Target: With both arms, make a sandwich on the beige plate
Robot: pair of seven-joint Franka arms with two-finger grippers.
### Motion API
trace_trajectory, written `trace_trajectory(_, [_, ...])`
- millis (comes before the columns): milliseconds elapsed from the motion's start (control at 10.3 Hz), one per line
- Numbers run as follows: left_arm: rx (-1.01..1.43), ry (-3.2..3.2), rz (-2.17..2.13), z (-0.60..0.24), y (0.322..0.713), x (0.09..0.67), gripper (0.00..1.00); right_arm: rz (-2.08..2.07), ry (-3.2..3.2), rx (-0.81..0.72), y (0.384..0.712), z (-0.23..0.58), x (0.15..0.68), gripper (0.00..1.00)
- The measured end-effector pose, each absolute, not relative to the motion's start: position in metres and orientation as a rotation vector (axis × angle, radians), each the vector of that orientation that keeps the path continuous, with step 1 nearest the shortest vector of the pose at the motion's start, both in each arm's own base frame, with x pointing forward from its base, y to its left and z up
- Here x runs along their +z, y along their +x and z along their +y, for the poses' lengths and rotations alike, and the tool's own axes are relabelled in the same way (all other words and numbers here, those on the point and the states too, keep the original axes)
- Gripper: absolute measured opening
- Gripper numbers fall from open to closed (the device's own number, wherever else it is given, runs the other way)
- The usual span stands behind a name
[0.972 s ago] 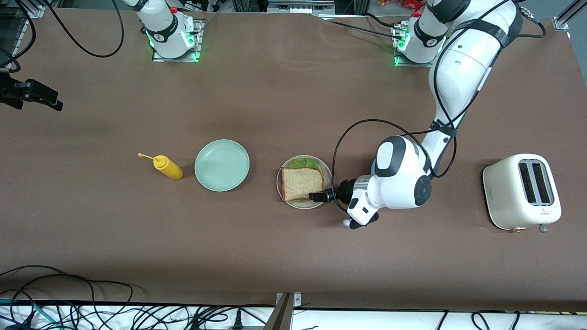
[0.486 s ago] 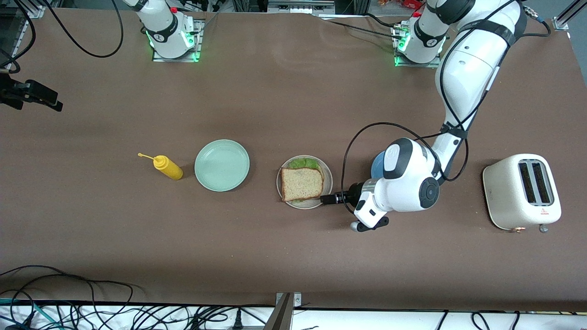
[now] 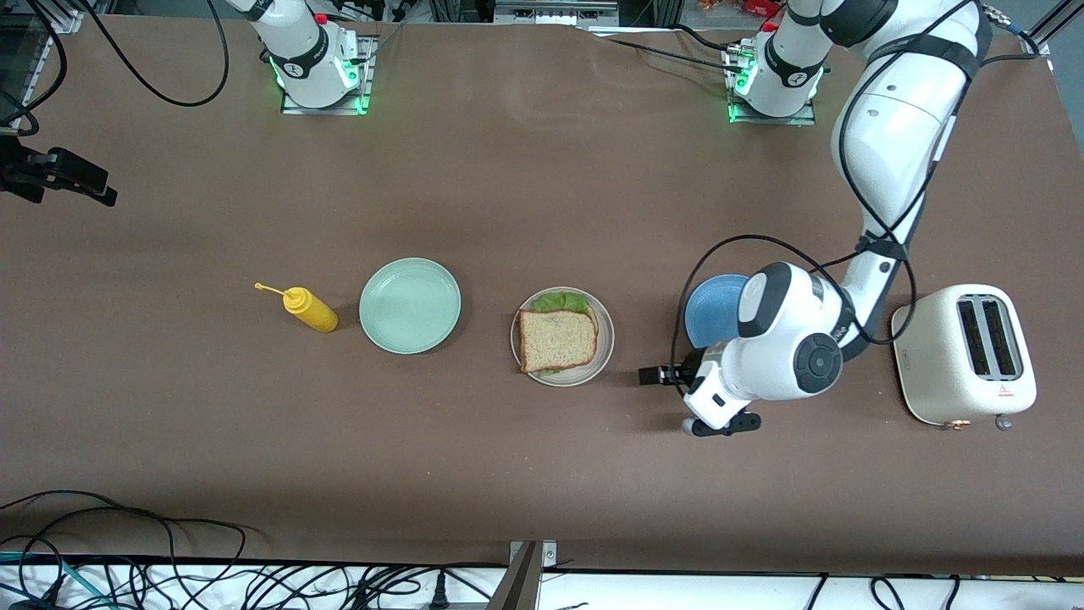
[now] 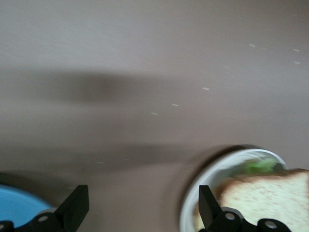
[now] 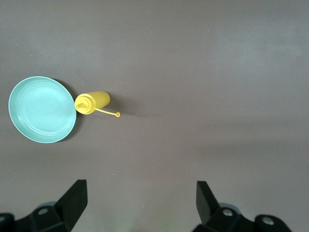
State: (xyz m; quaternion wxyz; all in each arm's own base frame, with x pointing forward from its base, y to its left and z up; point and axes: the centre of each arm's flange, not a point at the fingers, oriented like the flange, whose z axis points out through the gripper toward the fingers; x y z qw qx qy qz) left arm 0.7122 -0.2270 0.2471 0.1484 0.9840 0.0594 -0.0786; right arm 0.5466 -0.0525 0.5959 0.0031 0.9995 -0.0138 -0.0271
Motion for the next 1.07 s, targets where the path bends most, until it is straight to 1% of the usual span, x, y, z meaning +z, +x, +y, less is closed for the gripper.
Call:
trace_trajectory(486, [-0.302, 2.924, 0.022, -0.160, 0.717, 0.254, 1.00, -0.033, 3.134, -0.085, 0.547, -0.049, 0.596, 1.00])
trace_trajectory(778, [-0.316, 2.982, -0.120, -0.120, 0.717, 0.275, 1.00, -0.032, 3.134, -0.084, 0.547, -0.049, 0.596, 1.00])
trace_trajectory(1069, [-0.356, 3.093, -0.226, -0.093, 0.692, 0.319, 1.00, -0.032, 3.134, -0.083, 0.547, -0.048, 0.596, 1.00])
